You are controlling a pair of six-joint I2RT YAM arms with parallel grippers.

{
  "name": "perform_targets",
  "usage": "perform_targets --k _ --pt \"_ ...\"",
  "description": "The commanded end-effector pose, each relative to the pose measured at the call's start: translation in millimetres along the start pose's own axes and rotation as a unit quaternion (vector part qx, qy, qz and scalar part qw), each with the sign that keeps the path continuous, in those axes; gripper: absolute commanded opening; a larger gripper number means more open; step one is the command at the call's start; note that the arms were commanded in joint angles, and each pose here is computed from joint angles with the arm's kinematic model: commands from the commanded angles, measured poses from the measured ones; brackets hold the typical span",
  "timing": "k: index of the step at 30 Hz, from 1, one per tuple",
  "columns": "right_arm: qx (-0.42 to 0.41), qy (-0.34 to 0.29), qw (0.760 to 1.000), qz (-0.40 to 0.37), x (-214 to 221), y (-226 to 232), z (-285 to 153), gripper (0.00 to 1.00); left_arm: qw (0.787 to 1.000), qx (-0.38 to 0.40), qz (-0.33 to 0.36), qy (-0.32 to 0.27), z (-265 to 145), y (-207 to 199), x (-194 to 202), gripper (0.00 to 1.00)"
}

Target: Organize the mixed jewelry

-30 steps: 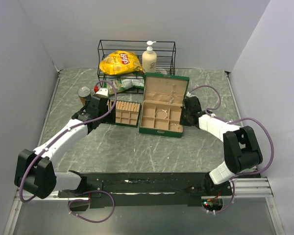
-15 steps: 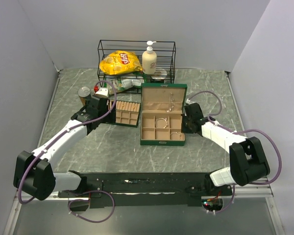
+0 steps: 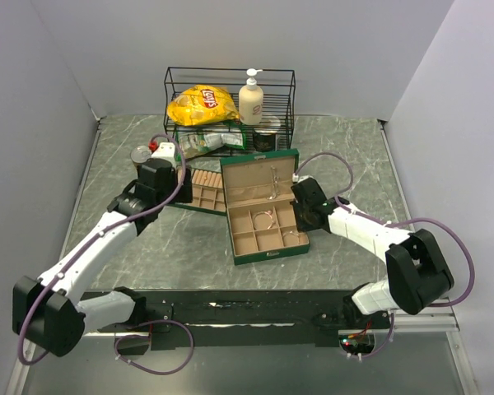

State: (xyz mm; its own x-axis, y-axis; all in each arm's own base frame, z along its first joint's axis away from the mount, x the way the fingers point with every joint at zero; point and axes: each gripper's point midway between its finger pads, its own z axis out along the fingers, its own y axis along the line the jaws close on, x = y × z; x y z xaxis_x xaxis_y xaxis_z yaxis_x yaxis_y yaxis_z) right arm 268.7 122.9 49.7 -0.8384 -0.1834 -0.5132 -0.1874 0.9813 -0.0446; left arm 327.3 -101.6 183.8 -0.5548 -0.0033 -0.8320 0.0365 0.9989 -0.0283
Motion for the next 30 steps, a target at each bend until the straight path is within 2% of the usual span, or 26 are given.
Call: perform_targets --k 1,6,10,12,14,22,24,27,30 --pt "0.035 -0.013 0.999 -0.036 -16 -11 -8 0.00 0.998 0.046 -0.004 -0.053 -16 -12 -21 0.96" --pt "0.047 -0.027 0.998 -0.032 -25 -14 -7 0.07 0.991 0.115 0.003 -0.063 -26 -34 -23 0.96" --pt "0.048 -0.036 0.998 -0.025 -29 -14 -8 0.23 0.988 0.144 0.012 -0.057 -26 -44 -21 0.96" --pt "0.045 -0.048 0.998 -0.019 -32 -13 -12 0.27 0.988 0.146 0.016 -0.055 -25 -45 -20 0.96" --pt "0.050 -0.057 0.997 -0.011 -34 -16 -16 0.43 0.988 0.141 0.017 -0.057 -24 -44 -21 0.96" --pt "0.070 -0.124 0.988 0.061 -55 -28 -48 0.51 0.992 0.117 0.013 -0.050 -19 -37 -20 0.96" --pt "0.046 -0.142 0.983 0.103 -61 -21 -56 0.52 0.993 0.108 0.011 -0.052 -19 -34 -21 0.96" --pt "-0.037 -0.170 0.968 0.183 -71 6 -68 0.53 0.995 0.089 0.009 -0.054 -18 -27 -22 0.96" --pt "-0.143 -0.184 0.934 0.272 -80 41 -73 0.52 0.996 0.071 0.008 -0.055 -17 -21 -23 0.96"
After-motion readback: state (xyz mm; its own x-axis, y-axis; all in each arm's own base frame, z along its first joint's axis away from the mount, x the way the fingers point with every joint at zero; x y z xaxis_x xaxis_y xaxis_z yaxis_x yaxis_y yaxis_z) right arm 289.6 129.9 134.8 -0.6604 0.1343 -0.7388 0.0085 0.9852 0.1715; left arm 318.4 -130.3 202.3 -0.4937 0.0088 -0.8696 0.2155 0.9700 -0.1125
